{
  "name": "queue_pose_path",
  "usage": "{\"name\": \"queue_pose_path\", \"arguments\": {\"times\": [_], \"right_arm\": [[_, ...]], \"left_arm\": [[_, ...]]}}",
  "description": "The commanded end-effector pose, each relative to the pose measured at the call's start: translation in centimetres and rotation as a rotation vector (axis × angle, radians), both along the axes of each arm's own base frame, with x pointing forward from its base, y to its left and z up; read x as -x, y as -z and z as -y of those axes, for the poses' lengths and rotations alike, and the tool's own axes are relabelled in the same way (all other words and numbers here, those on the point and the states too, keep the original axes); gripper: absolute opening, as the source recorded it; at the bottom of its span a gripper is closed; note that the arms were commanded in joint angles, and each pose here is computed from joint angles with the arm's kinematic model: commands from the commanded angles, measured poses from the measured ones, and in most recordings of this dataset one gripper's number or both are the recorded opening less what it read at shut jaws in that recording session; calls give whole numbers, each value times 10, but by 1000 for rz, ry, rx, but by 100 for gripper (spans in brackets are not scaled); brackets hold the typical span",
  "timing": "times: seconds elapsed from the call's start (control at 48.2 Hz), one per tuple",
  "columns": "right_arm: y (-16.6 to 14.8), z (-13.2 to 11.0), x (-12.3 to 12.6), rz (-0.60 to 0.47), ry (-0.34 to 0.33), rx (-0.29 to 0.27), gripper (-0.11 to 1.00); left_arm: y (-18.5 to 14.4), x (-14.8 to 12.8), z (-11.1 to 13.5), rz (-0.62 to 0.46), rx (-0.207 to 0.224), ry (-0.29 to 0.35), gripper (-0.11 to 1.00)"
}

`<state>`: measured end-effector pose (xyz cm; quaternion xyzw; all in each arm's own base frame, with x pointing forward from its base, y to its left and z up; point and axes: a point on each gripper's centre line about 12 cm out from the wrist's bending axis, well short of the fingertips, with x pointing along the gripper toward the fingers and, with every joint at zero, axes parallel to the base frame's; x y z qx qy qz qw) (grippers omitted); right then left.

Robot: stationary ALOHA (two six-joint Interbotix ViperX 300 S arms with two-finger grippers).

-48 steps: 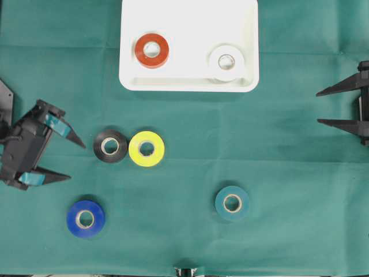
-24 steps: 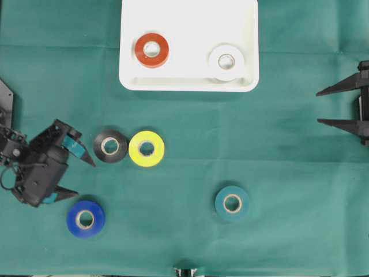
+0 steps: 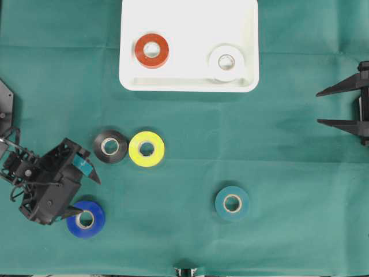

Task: Put the tape into the white case with the left arm.
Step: 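Move the left gripper down onto the blue tape roll and grip it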

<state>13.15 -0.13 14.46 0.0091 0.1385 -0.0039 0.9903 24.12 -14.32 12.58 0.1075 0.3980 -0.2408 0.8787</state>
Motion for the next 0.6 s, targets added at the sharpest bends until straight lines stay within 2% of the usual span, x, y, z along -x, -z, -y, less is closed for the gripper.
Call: {"name": "queue_pose_path", "arguments": {"times": [0.0,0.58], "right_arm": [[-5,0,-2,16,-2,-4,98],[-5,0,-2,15,-1,-4,98]], "left_arm": [[-8,-8,7,28,22,2,90],[14,-18,19,-6,8,11,90]]}}
